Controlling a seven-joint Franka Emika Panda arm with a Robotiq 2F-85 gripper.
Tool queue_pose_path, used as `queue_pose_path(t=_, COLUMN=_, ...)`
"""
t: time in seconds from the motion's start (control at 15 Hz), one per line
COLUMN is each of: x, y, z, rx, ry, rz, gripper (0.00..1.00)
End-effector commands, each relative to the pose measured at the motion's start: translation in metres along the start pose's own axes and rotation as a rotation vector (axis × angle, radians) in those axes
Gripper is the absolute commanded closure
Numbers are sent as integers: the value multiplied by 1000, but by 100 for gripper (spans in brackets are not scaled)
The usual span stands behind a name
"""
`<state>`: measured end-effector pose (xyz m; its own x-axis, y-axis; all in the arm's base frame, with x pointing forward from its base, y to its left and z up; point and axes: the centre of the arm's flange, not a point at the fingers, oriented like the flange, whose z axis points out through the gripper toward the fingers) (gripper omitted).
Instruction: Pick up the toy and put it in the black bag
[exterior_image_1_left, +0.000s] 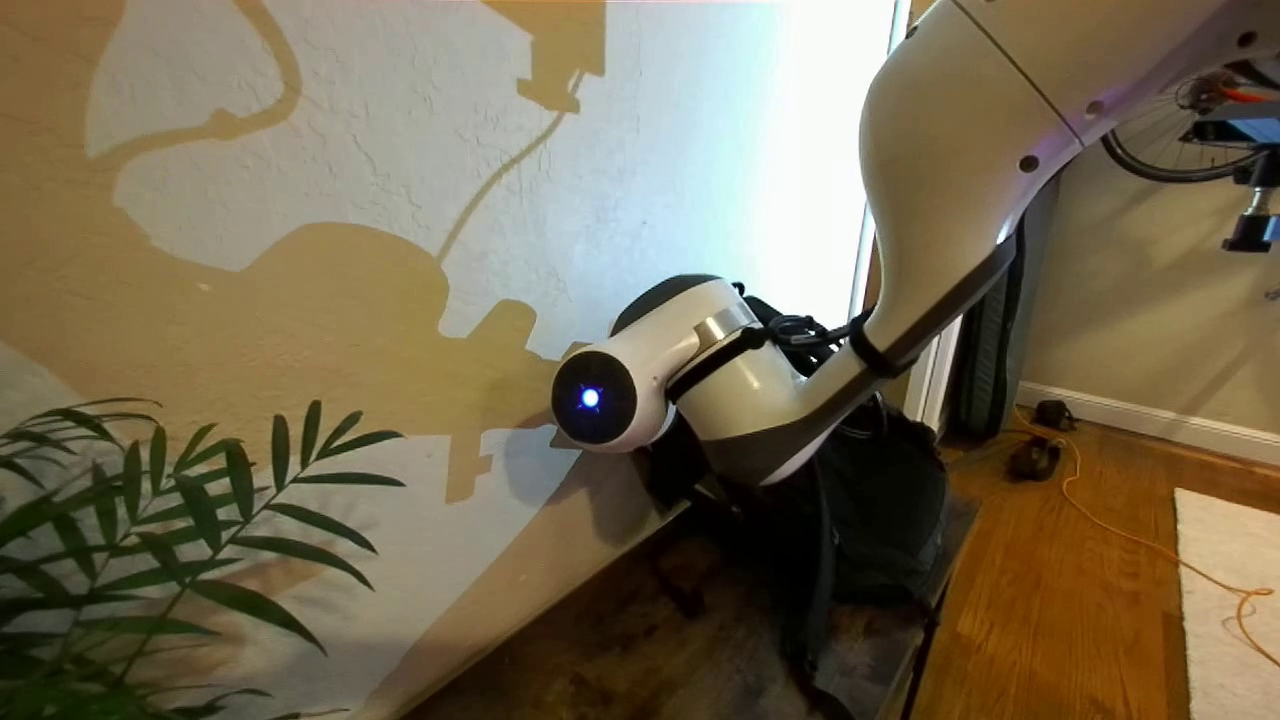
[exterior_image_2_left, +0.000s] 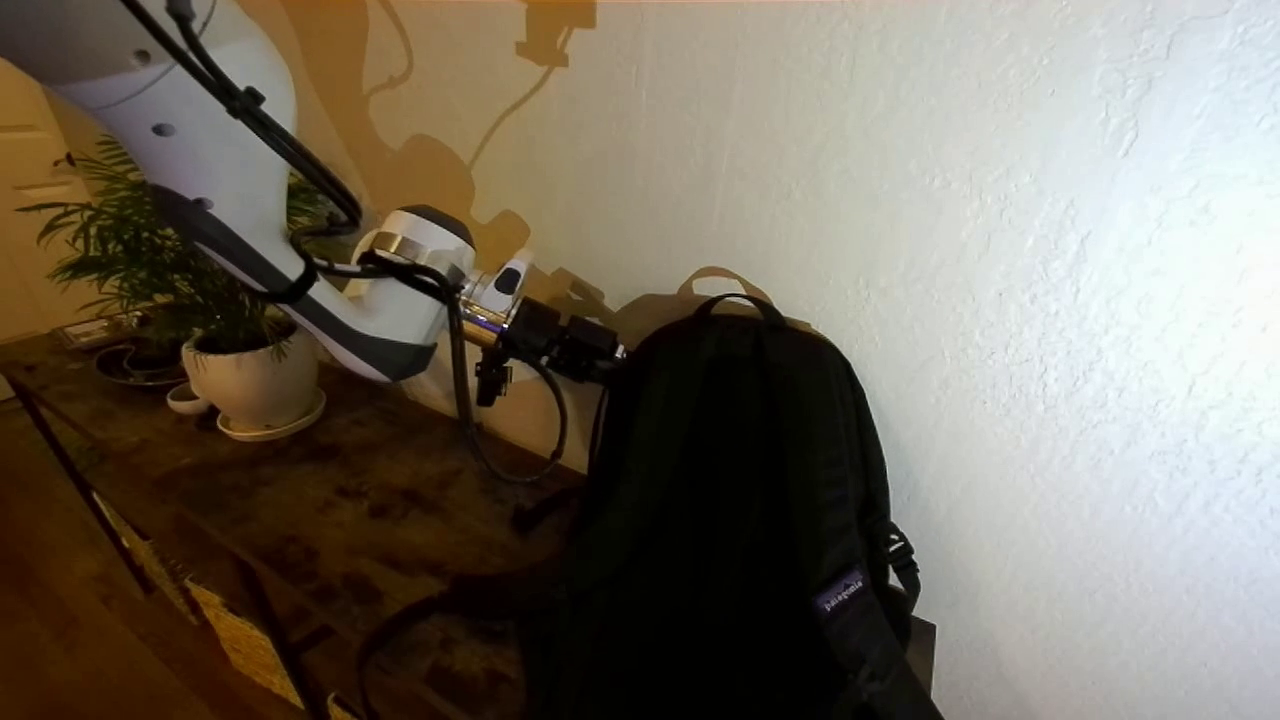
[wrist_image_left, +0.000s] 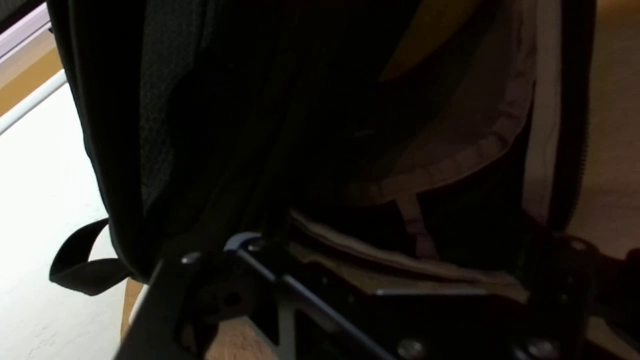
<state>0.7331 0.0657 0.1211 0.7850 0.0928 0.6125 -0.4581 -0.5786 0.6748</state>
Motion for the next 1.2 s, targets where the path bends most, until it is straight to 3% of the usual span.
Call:
queue_pose_path(t=0.0, x=9, y=19, z=-30, rx=45, ry=-66, rz=53, gripper=0)
queue_pose_path(t=0.53, x=21, y=25, z=-113, rx=266, ry=-352, rz=134, gripper=0)
queue_pose_path(t=1.13, x=13, y=72, z=-170, rx=504, ry=-678, rz=-3, gripper=0)
